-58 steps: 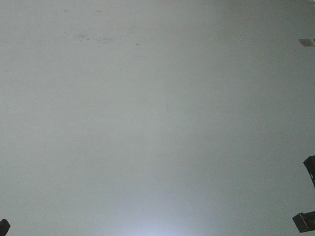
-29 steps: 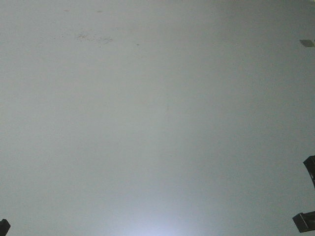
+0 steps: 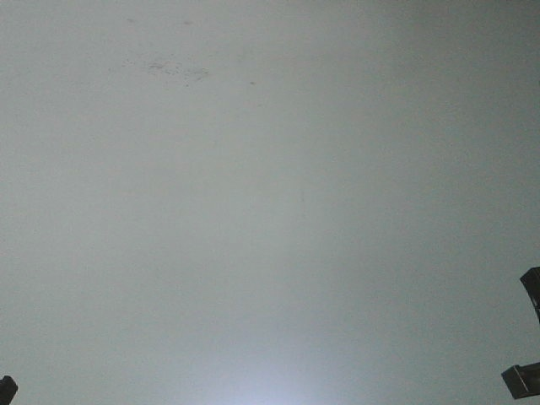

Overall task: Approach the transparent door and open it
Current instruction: 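Turn the base toward the wooden platform and glass door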

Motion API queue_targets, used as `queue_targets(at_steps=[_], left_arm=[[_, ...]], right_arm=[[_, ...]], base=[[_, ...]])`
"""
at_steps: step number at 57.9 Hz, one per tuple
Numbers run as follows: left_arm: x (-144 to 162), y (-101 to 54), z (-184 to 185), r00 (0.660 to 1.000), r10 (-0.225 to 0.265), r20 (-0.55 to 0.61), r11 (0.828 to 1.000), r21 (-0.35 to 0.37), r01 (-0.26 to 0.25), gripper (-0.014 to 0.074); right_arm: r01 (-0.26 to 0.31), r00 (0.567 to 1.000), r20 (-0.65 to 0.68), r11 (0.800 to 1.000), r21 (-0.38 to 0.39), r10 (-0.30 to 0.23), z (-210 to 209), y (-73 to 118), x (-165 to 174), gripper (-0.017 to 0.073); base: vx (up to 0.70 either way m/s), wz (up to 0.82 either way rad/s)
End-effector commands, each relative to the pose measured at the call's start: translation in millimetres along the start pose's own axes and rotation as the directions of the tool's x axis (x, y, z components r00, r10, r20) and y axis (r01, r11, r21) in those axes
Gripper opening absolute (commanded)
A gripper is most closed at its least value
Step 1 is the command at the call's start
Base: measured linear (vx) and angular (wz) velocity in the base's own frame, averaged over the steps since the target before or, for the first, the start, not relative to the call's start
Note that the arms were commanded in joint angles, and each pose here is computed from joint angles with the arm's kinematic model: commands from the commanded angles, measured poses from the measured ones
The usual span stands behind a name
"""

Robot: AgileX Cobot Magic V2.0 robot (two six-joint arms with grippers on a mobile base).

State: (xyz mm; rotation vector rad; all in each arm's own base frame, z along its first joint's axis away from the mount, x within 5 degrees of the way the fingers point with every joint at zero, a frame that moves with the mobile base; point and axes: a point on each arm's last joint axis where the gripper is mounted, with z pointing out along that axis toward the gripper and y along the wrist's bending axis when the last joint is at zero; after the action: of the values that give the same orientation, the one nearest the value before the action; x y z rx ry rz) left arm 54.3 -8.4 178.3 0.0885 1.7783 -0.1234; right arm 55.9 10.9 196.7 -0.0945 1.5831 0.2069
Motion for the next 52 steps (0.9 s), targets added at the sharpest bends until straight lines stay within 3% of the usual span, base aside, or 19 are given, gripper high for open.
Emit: queue_targets(at_steps=[1, 52], left_arm=[[-5.3, 0.1, -0.6, 0.996, -0.012, 0.085, 1.000, 0.002, 0.011, 0.0003], [-5.3, 0.1, -0.6, 0.996, -0.012, 0.085, 1.000, 0.002, 0.011, 0.0003]], right_arm=[[0.010, 0.996, 0.091, 1.000, 0.000, -0.010, -1.4, 0.1, -6.5, -0.0003], [0.010, 0.996, 0.091, 1.000, 0.000, -0.010, -1.4, 0.1, -6.5, -0.0003]], base=[[0.20, 0.17], [0.33, 0.09]])
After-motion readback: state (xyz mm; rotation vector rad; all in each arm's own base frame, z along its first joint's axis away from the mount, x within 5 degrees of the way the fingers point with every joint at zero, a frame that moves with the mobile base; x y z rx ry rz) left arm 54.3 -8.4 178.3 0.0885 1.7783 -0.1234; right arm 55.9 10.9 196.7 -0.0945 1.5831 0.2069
